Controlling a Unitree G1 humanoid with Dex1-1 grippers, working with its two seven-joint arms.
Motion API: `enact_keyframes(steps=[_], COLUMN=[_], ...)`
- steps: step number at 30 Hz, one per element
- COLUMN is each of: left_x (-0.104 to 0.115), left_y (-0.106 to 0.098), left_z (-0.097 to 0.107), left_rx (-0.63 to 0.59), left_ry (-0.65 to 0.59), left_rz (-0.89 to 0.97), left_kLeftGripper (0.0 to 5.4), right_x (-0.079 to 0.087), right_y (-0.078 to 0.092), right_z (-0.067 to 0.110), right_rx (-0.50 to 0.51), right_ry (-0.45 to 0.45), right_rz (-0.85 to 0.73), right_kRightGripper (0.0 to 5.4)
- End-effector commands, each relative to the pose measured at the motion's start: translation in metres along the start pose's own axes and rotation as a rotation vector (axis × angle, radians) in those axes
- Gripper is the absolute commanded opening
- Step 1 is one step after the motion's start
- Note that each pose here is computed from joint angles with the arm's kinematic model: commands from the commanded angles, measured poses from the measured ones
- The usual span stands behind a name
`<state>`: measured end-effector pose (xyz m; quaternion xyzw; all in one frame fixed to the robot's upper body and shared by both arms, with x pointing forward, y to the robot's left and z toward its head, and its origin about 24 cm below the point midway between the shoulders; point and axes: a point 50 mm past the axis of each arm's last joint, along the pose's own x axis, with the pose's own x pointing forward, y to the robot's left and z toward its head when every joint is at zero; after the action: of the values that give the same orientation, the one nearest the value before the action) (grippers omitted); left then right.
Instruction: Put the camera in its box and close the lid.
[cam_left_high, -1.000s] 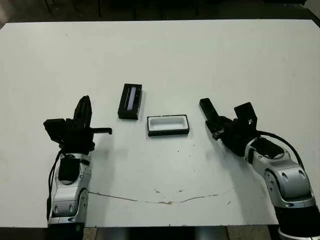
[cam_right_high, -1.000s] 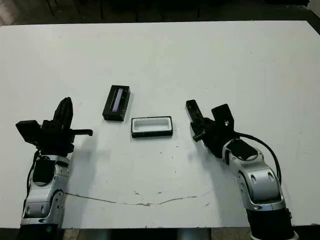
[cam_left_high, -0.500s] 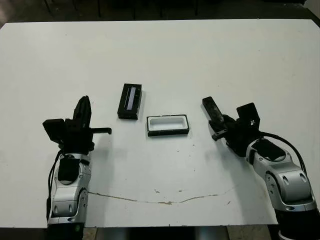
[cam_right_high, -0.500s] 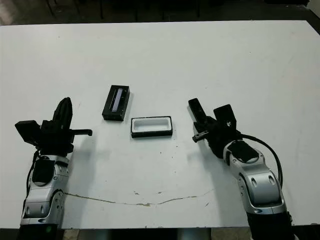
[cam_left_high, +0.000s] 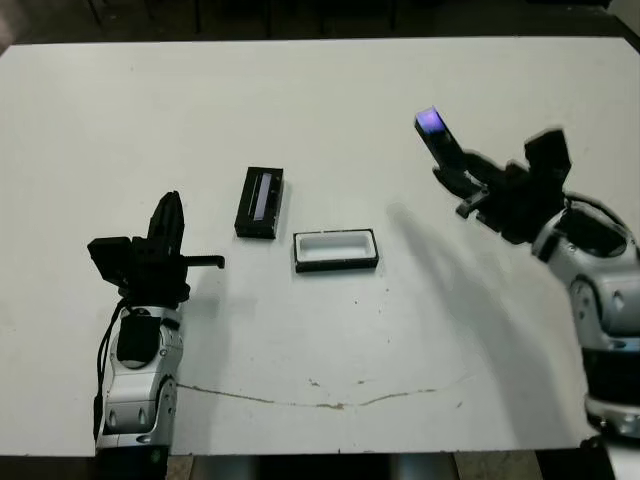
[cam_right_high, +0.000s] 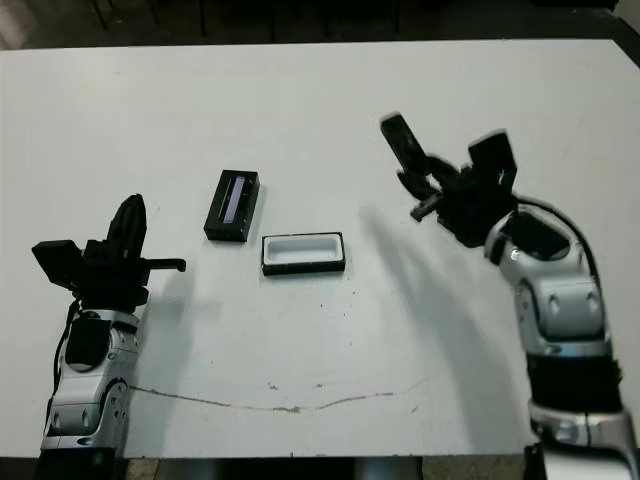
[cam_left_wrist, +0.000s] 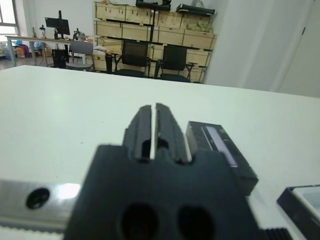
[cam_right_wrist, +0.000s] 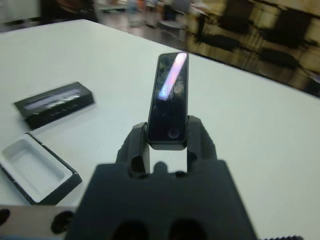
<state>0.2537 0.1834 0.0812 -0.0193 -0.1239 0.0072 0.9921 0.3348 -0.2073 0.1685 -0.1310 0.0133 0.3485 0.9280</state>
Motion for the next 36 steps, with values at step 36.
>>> enact_keyframes(steps=[36], left_x=[-0.006], left_y=[-0.002], left_z=[-0.008], left_rx=[-0.002], left_ry=[0.041], left_rz=[0.016], left_kLeftGripper=[0.00], right_x=[0.051], right_y=[0.039], right_z=[0.029], right_rx=[-0.323], right_ry=[0.477], right_rz=[0.889], right_kRightGripper=[0.53])
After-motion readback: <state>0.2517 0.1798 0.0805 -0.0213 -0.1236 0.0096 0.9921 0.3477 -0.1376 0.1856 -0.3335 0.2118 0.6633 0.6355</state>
